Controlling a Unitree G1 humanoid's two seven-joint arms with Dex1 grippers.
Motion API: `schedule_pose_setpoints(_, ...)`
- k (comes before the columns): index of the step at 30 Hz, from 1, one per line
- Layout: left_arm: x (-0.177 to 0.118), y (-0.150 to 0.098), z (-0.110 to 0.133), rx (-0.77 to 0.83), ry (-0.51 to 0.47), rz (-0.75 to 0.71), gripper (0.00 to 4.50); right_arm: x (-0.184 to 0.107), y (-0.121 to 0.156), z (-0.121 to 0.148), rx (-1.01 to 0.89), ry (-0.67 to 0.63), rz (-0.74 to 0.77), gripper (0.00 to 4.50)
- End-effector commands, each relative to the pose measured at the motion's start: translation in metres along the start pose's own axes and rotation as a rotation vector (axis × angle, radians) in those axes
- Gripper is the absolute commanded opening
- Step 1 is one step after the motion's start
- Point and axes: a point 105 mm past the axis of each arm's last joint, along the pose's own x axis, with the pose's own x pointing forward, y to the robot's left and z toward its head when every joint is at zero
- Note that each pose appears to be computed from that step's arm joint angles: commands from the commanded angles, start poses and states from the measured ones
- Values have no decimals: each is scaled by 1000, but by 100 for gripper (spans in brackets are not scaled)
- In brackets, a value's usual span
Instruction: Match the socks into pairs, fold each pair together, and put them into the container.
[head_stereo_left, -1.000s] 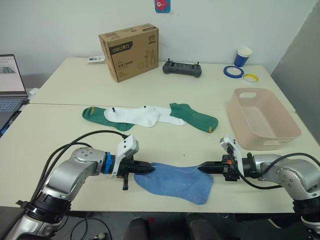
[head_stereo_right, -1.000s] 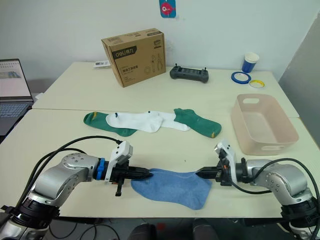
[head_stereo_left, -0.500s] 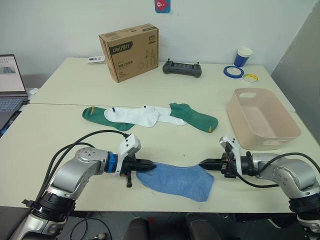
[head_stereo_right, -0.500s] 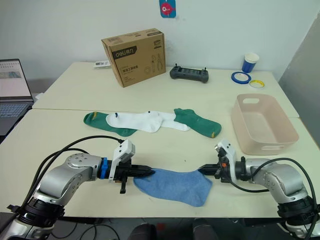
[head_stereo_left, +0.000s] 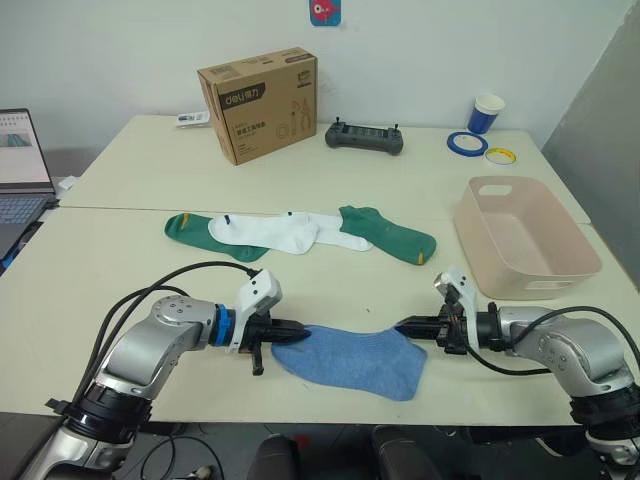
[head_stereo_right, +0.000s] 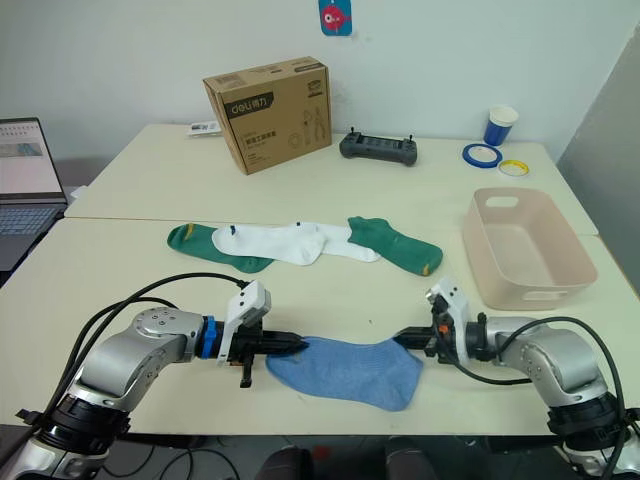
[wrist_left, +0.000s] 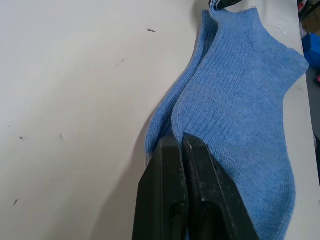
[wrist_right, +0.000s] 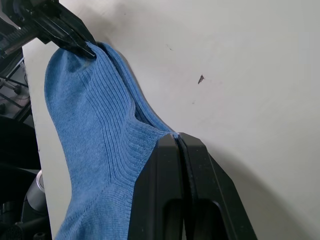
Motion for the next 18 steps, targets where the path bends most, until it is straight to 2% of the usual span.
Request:
schedule_pose_setpoints(1, 0, -1, 4, 33, -8, -3, 0, -2, 0, 10, -40, -25, -5, 7)
schedule_pose_setpoints(18, -2, 5, 4, 36, -18, 31, 0, -4, -4, 7, -16, -16, -18, 7)
